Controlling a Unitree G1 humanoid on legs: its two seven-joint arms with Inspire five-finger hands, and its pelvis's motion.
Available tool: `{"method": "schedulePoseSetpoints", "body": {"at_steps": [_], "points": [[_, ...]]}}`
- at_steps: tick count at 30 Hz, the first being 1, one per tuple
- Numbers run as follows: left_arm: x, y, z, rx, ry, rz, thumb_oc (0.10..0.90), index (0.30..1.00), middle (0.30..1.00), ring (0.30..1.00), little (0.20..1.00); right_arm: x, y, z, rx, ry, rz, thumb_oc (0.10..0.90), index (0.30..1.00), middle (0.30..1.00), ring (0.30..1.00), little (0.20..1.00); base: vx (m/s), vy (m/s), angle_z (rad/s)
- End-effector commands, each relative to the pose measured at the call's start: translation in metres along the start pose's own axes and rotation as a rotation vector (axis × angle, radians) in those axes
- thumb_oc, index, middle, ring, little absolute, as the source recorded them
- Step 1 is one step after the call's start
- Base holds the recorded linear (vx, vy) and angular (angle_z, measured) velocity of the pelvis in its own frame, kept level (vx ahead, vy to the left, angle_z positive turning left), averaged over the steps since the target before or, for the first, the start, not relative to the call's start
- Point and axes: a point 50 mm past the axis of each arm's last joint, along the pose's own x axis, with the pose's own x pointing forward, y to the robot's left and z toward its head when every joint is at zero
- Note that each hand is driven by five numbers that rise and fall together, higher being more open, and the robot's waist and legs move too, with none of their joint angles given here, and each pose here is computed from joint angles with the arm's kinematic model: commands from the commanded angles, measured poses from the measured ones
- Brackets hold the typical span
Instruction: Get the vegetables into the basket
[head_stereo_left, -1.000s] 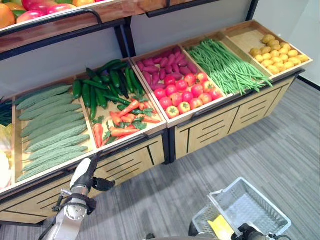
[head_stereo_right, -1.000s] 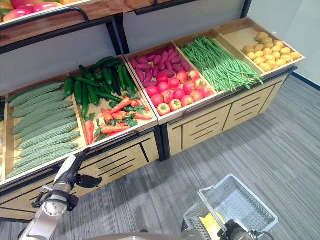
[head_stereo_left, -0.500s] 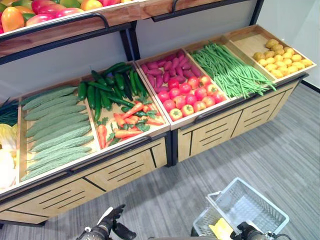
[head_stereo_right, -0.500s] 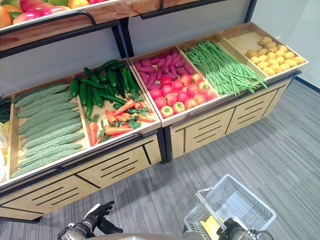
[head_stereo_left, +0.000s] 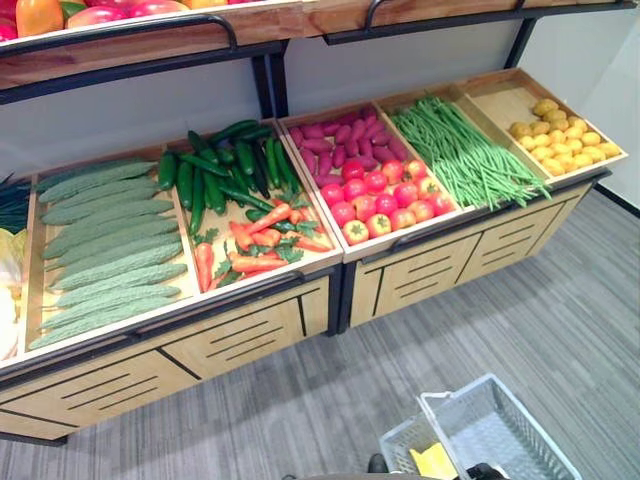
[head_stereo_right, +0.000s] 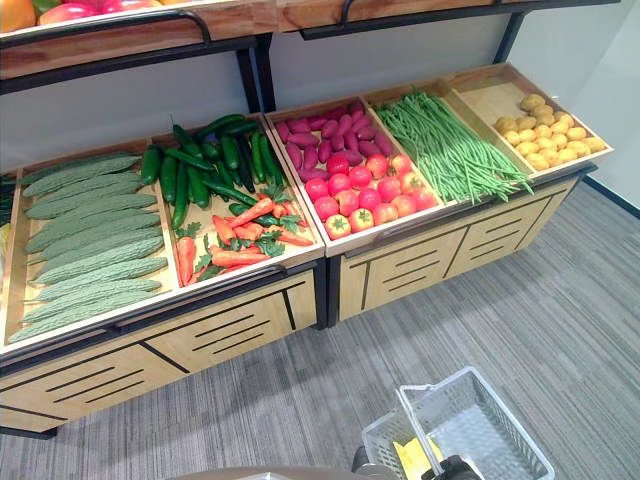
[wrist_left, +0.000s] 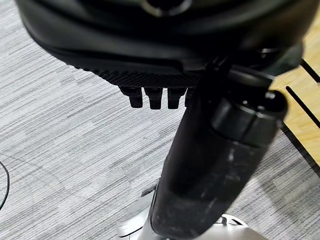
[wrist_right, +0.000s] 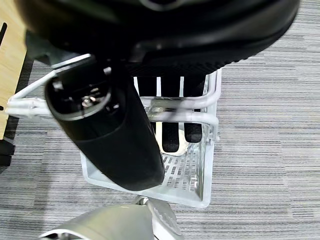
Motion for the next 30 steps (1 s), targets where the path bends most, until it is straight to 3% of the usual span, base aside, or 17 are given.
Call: {"method": "schedulePoseSetpoints", "body": {"at_steps": [1,15,22,24,25,26,28,30], "points": [[0.001,0.016,0.001,-0.018,0.017,0.059,0.9,1.0,1.0,1.0,1.0,0.0,0.014,0.029,-0.019,-0.074,0.039,0.4,0.3,0.3,0.3,0.3,0.01,0.042,0.01],[0.002,0.021,0.009,0.016,-0.008,0.079,0.9,1.0,1.0,1.0,1.0,0.0,0.014,0.03,-0.021,-0.072,0.036,0.4,0.3,0.3,0.3,0.3,0.02,0.054,0.0],[-0.001,0.035,0.047,-0.024,-0.158,0.149,0.9,1.0,1.0,1.0,1.0,0.0,0.008,0.032,-0.007,-0.084,0.01,0.4,0.3,0.3,0.3,0.3,0.05,0.024,0.0],[-0.011,0.053,0.084,-0.069,-0.314,0.221,0.9,1.0,1.0,1.0,1.0,0.0,0.003,0.033,-0.008,-0.095,-0.011,0.4,0.3,0.3,0.3,0.3,0.04,-0.008,0.0],[-0.029,0.07,0.122,-0.064,-0.512,0.282,0.9,1.0,1.0,1.0,1.0,0.0,-0.002,0.033,-0.009,-0.107,-0.027,0.4,0.3,0.3,0.3,0.3,0.0,0.0,0.0],[-0.029,0.07,0.122,-0.064,-0.511,0.282,0.9,1.0,1.0,1.0,1.0,0.0,-0.002,0.033,-0.009,-0.106,-0.027,0.4,0.3,0.3,0.3,0.3,0.04,-0.037,0.0],[-0.066,0.099,0.158,-0.046,-0.756,0.395,0.9,1.0,1.0,1.0,1.0,0.0,-0.007,0.029,0.001,-0.119,-0.044,0.4,0.3,0.3,0.3,0.3,0.04,-0.043,-0.01],[-0.087,0.118,0.159,-0.047,-0.857,0.469,0.9,1.0,1.0,1.0,1.0,0.0,-0.01,0.021,0.019,-0.109,-0.043,0.4,0.3,0.3,0.3,0.3,0.06,-0.051,-0.04]]}}
